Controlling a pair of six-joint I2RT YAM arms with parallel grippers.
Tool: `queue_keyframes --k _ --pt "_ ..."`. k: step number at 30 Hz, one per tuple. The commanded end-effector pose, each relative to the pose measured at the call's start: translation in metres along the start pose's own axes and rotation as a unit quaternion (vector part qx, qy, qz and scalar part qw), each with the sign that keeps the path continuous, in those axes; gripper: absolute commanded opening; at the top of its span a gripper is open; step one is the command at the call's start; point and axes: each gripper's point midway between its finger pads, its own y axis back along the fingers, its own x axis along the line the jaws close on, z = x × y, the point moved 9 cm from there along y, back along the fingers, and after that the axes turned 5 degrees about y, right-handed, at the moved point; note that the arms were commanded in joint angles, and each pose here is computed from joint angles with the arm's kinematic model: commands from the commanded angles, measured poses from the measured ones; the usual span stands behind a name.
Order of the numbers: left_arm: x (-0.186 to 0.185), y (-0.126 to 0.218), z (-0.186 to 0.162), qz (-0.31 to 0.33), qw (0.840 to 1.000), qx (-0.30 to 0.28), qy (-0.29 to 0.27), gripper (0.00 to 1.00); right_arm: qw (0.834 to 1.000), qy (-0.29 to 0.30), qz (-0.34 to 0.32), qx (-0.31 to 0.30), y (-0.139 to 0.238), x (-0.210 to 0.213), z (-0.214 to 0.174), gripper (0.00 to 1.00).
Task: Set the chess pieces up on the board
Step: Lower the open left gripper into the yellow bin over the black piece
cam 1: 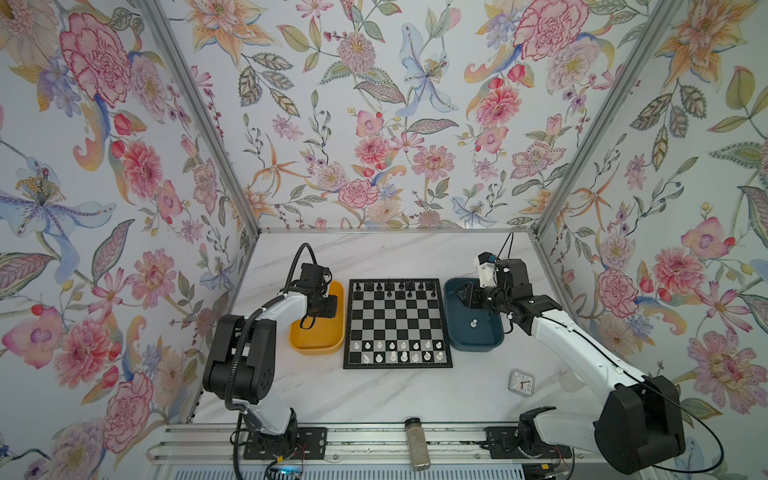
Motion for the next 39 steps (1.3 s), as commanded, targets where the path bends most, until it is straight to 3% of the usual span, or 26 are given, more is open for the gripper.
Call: queue_keyframes --k 1,18,39 --pt "0.002 -0.001 0.006 0.002 1.000 -0.002 0.010 0.35 1.000 -0.010 0.001 0.009 -0.006 -0.005 -0.005 0.36" --pt "-0.005 -0.007 0.011 -0.006 1.000 -0.005 0.004 0.33 1.000 -0.016 0.000 0.008 -0.008 -0.007 -0.007 0.36" --pt "-0.011 -0.016 0.011 -0.004 1.000 0.007 -0.005 0.23 1.000 -0.021 0.001 0.013 -0.012 -0.009 -0.009 0.35"
